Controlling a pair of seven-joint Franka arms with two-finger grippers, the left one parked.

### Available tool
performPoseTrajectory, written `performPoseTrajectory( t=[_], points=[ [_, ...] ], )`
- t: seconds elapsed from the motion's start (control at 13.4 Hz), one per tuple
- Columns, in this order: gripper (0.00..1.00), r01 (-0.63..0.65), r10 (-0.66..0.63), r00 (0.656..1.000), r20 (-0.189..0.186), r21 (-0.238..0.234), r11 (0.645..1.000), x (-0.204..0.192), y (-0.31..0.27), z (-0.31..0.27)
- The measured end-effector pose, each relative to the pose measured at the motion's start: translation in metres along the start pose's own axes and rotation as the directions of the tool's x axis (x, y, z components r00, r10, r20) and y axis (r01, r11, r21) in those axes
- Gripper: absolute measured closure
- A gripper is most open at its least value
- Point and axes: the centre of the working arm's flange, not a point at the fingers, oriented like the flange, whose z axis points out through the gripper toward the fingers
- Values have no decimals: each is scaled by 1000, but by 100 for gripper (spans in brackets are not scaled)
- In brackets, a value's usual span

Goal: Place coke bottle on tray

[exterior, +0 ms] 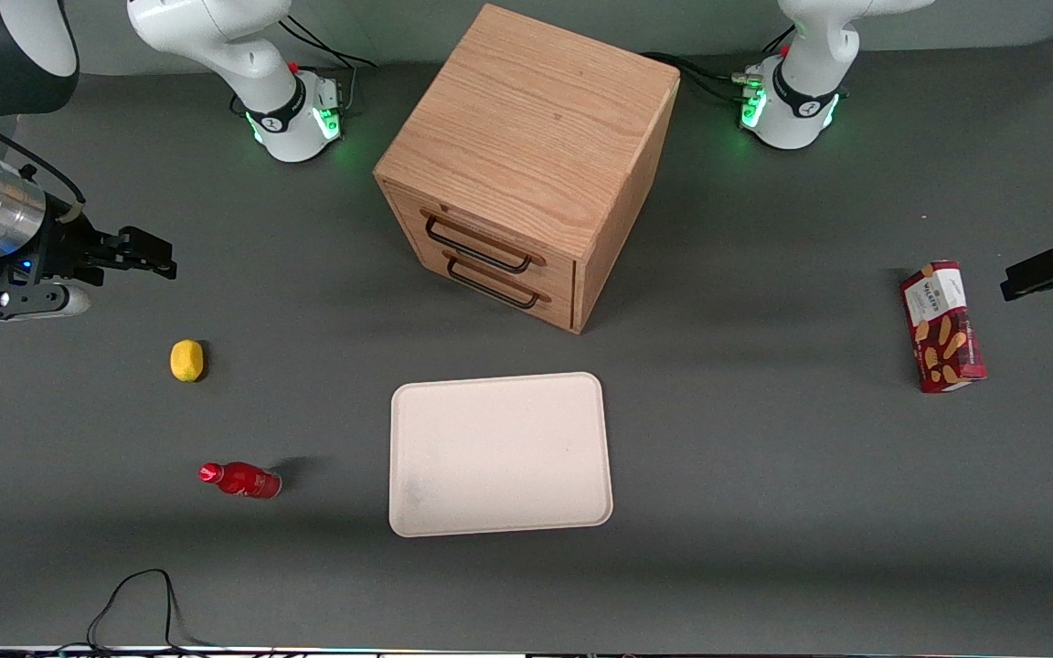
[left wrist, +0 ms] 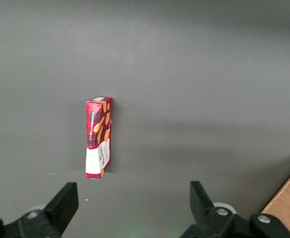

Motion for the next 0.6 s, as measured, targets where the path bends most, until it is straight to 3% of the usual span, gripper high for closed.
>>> performPoseTrajectory(
  t=[0.6],
  points=[
    [0, -1, 1, 1000, 3, 1, 1000, 0, 1, -2]
  ],
)
